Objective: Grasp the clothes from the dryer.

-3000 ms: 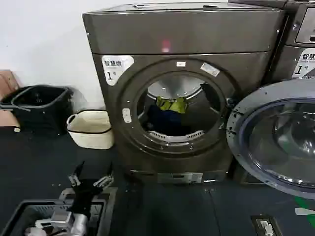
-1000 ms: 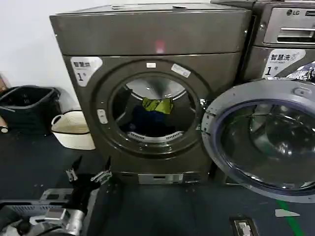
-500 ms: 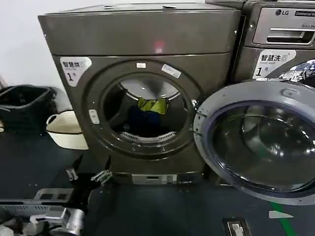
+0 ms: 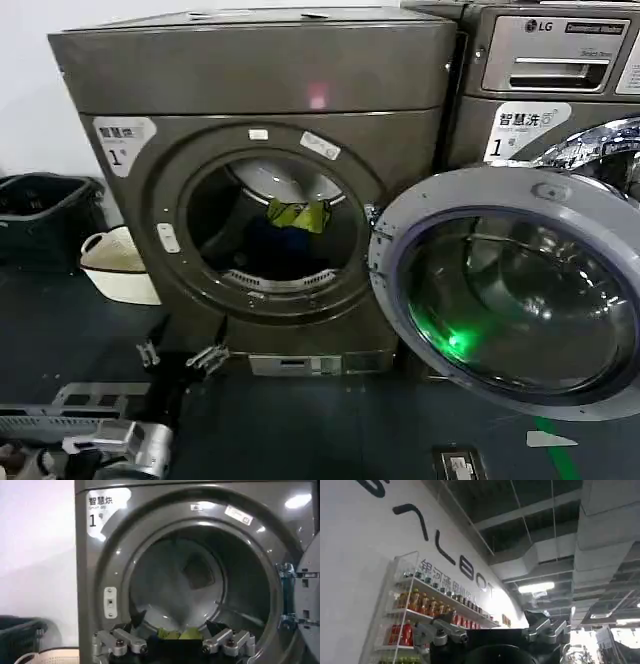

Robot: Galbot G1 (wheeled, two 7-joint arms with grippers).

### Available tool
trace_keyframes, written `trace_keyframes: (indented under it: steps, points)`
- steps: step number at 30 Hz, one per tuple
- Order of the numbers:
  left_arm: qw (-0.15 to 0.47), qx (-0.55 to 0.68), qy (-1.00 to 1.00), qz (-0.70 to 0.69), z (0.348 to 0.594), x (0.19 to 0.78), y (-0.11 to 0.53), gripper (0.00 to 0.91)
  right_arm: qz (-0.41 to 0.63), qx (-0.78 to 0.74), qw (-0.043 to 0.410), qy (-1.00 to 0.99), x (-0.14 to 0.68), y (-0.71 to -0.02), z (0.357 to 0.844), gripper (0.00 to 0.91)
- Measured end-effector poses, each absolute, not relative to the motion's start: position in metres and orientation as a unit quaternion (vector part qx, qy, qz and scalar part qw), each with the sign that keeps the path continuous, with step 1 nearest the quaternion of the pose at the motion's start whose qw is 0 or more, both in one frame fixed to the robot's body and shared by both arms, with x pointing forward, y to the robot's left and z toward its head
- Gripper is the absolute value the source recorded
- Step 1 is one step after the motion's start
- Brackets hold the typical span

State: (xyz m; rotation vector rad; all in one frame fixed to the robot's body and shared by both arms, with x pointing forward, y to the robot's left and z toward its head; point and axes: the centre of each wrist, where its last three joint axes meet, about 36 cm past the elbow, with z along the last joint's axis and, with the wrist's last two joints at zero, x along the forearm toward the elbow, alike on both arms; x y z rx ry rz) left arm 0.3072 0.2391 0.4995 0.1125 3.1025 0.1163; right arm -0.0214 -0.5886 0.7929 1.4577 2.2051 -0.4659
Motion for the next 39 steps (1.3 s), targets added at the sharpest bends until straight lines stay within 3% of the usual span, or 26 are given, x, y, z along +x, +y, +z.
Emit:
trace_keyframes:
  steps: [39]
  points:
    - [0.031, 0.053, 0.997, 0.037, 0.4979, 0.3077, 0.2307, 0.907, -0.209, 0.501, 0.262, 0.798, -0.0242, -0.5881, 0.7851, 0.907]
